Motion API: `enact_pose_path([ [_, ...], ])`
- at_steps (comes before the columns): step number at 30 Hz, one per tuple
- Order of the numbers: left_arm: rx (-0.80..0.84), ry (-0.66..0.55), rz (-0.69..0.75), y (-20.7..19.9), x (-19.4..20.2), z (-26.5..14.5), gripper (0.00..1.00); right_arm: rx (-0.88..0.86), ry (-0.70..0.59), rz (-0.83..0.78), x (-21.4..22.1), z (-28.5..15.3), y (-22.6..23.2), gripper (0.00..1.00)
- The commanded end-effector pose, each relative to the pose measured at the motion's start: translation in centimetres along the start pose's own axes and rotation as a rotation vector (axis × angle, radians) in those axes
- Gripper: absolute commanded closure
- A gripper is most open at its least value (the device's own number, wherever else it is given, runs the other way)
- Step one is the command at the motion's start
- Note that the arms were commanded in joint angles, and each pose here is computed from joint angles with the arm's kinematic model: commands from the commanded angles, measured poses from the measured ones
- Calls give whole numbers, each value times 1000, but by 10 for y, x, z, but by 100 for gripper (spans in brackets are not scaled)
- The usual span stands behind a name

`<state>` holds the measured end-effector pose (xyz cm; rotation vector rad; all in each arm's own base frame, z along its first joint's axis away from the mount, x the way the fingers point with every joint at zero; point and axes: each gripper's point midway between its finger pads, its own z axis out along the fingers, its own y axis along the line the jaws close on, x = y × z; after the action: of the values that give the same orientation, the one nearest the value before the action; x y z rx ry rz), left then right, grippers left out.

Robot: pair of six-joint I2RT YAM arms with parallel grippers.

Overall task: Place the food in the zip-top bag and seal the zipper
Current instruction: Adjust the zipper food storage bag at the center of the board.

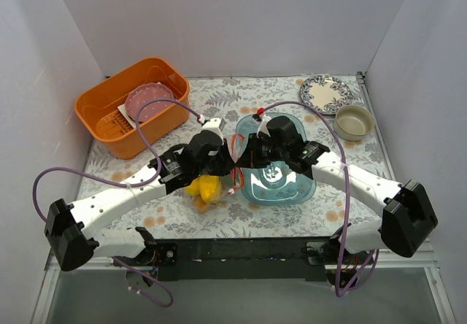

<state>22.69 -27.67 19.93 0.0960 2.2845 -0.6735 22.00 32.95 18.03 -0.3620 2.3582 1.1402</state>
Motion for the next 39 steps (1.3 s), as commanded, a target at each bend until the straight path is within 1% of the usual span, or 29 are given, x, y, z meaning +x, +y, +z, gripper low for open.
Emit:
enact_pose_path([
  [1, 128, 42, 12, -26, 1, -5, 91, 43, -74, 43, -3, -7, -9, 99],
  [5, 152, 97, 9, -26, 16, -8, 89, 125, -120, 104, 0, -12, -27, 99],
  [8, 145, 131, 11, -20, 27, -8, 86, 144, -159, 140, 3, -20, -34, 99],
  [9, 166, 160, 19, -22, 34, -9, 83, 149, -185, 145, 0, -21, -36, 99],
  [12, 188, 229, 33, -23, 49, -6, 84, 159, -222, 172, 0, -27, -41, 99],
  [15, 198, 283, 47, -22, 63, -1, 83, 171, -231, 194, 3, -29, -46, 99],
  [18, 211, 294, 48, -24, 64, -5, 83, 169, -222, 206, 6, -28, -49, 99],
  [19, 218, 292, 50, -25, 64, -6, 80, 167, -219, 209, 7, -26, -50, 99],
  [20, 224, 289, 54, -25, 63, -8, 79, 166, -211, 215, 9, -25, -51, 99],
  [25, 214, 348, 88, -21, 72, -10, 79, 137, -217, 222, 7, -23, -49, 98],
  [28, 220, 367, 90, -21, 76, -12, 79, 118, -234, 225, 5, -25, -48, 95],
  [29, 219, 368, 88, -21, 76, -13, 79, 107, -223, 228, 7, -26, -48, 90],
  [30, 216, 370, 90, -21, 76, -13, 79, 66, -251, 217, -1, -26, -41, 86],
  [31, 217, 368, 90, -21, 75, -13, 79, 52, -255, 226, 1, -28, -41, 76],
  [32, 220, 366, 93, -22, 74, -15, 79, 35, -254, 232, 2, -28, -39, 57],
  [34, 222, 363, 94, -23, 73, -16, 79, 9, -278, 249, 1, -33, -39, 49],
  [35, 218, 360, 93, -22, 72, -16, 79, 1, -282, 255, 1, -34, -39, 38],
  [37, 216, 363, 93, -22, 72, -16, 79, -18, -299, 263, 0, -38, -40, 30],
  [38, 216, 362, 91, -22, 72, -16, 79, -31, -300, 273, 1, -39, -39, 24],
  [39, 215, 361, 90, -22, 72, -17, 79, -46, -311, 274, -1, -43, -37, 23],
])
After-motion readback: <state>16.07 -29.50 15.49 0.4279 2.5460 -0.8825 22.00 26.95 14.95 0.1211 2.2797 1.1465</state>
